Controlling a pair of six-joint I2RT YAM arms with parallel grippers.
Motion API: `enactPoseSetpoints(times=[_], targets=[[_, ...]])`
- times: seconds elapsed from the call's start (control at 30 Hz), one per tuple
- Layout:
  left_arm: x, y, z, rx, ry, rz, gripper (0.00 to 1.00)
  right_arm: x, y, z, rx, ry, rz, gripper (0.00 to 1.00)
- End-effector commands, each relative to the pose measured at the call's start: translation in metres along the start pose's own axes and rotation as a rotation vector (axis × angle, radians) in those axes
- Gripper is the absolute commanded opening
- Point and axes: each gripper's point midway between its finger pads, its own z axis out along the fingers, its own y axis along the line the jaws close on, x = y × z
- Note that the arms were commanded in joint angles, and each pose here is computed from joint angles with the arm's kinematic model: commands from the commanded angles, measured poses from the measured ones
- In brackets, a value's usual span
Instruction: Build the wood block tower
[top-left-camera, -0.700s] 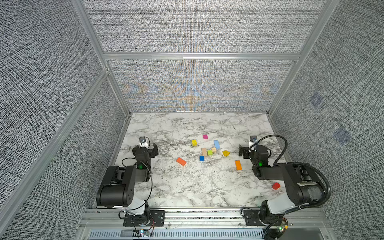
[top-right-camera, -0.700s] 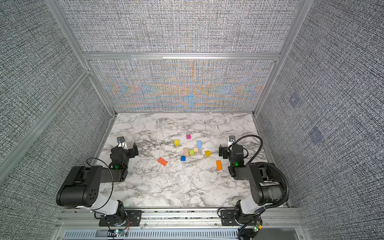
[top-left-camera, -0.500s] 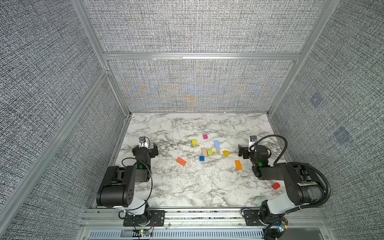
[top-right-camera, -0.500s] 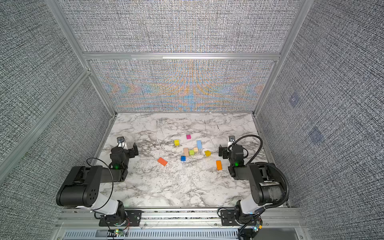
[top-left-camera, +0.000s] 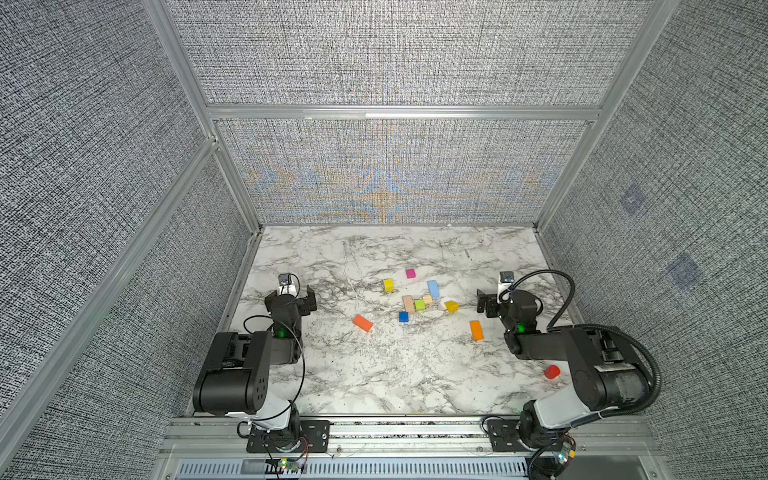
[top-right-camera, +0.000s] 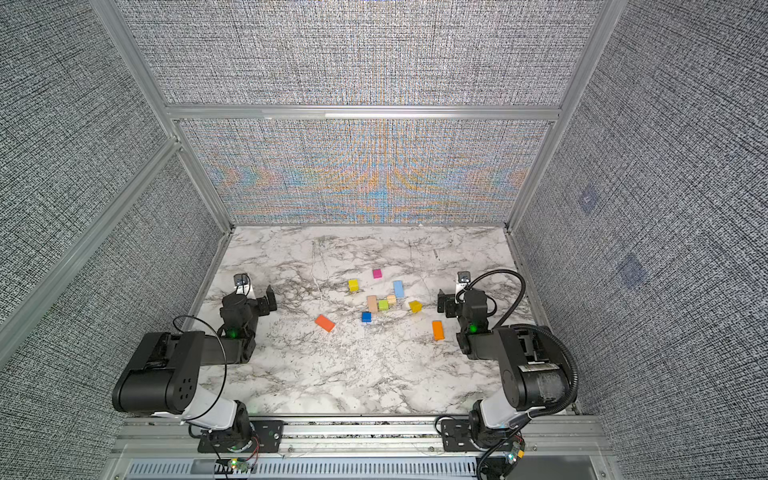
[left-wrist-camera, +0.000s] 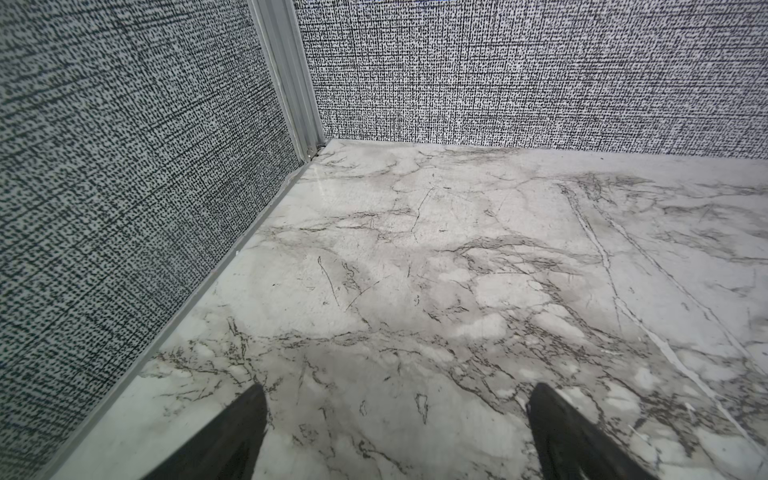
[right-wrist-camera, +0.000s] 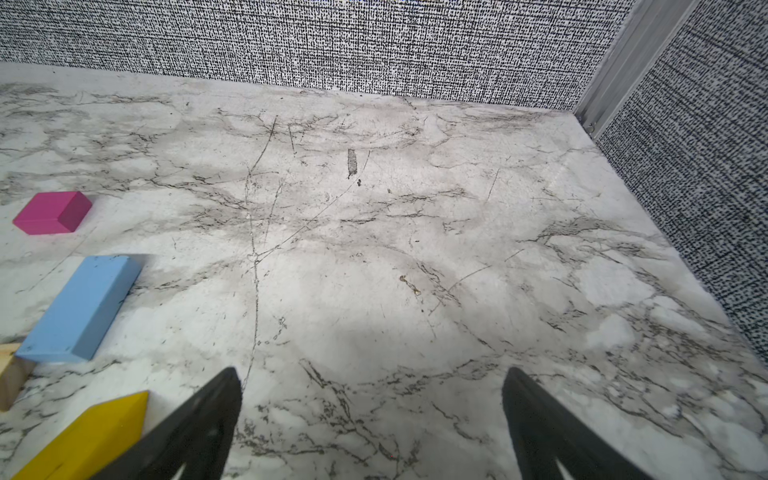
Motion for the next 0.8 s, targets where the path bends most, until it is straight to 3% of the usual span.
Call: enactPoseSetpoints(times=[0.0,0.47,0.7,0.77], targets=[[-0.009,0.000,0.000,0.004,-0.034,-0.003,0.98,-0.006,0.000,0.000,0.001,-0.021,0.002,0.99],[-0.009,0.000,0.001,0.006,-0.029,-0.006,0.98,-0.009,-0.006,-0.001,0.012,-0.023,0.023,0.99],[-0.018,0.008,-0.003,-0.045,-0.034,-0.011,0.98,-0.063,-0.033,-0.035,0.160,0.019,0.105,0.99],[-0.027,0.016,-0.003,-0.132,0.009,-0.002,0.99,-0.076,-0.039,-0.046,0.192,0.016,0.124,0.99]])
